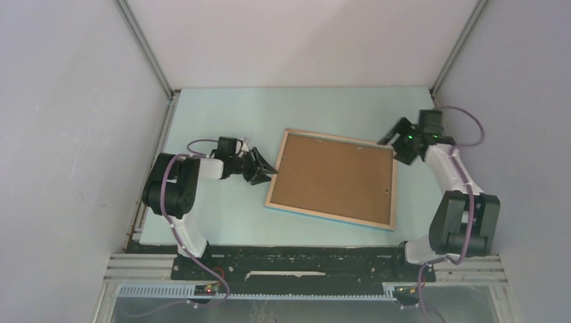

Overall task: Put the photo into the frame
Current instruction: Install the photo frame at the center of the board, then adjust the photo frame at the center of the board, then install the photo frame at the center of the board.

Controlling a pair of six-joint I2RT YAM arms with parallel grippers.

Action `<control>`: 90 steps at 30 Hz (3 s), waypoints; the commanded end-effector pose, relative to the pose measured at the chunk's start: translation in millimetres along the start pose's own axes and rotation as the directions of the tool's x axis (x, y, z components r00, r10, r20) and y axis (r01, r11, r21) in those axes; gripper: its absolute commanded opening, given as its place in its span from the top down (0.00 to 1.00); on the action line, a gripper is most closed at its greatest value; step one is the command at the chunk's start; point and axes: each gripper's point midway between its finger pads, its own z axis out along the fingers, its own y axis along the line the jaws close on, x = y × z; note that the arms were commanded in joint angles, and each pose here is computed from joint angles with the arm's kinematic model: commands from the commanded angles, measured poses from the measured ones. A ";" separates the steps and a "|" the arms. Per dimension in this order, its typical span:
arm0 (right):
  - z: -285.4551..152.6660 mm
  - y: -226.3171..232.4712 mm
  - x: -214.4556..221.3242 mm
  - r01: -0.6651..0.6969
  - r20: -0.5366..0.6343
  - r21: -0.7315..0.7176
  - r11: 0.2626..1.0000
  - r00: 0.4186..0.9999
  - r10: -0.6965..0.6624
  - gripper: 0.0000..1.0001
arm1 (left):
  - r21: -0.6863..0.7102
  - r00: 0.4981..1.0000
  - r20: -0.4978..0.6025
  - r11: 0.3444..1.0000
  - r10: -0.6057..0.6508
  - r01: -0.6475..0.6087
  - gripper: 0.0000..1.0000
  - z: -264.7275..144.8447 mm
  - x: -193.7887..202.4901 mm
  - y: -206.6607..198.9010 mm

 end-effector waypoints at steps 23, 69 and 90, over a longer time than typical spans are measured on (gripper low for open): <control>63.2 -95.6 30.9 -0.183 -0.199 0.004 0.983 0.963 0.180 0.29 | 0.106 1.000 0.006 0.994 -0.011 0.010 0.42 -5.1 2.3 -27.2; 82.2 214.8 128.6 -0.014 -0.214 -0.382 0.924 0.974 -0.073 0.49 | -0.081 0.906 0.343 0.968 0.250 -0.236 0.30 -62.7 -112.4 -100.1; 184.8 177.5 162.6 0.029 -0.254 -0.232 0.972 0.963 -0.090 0.98 | -0.082 0.974 0.125 0.981 0.187 -0.177 0.39 12.9 -126.0 -50.2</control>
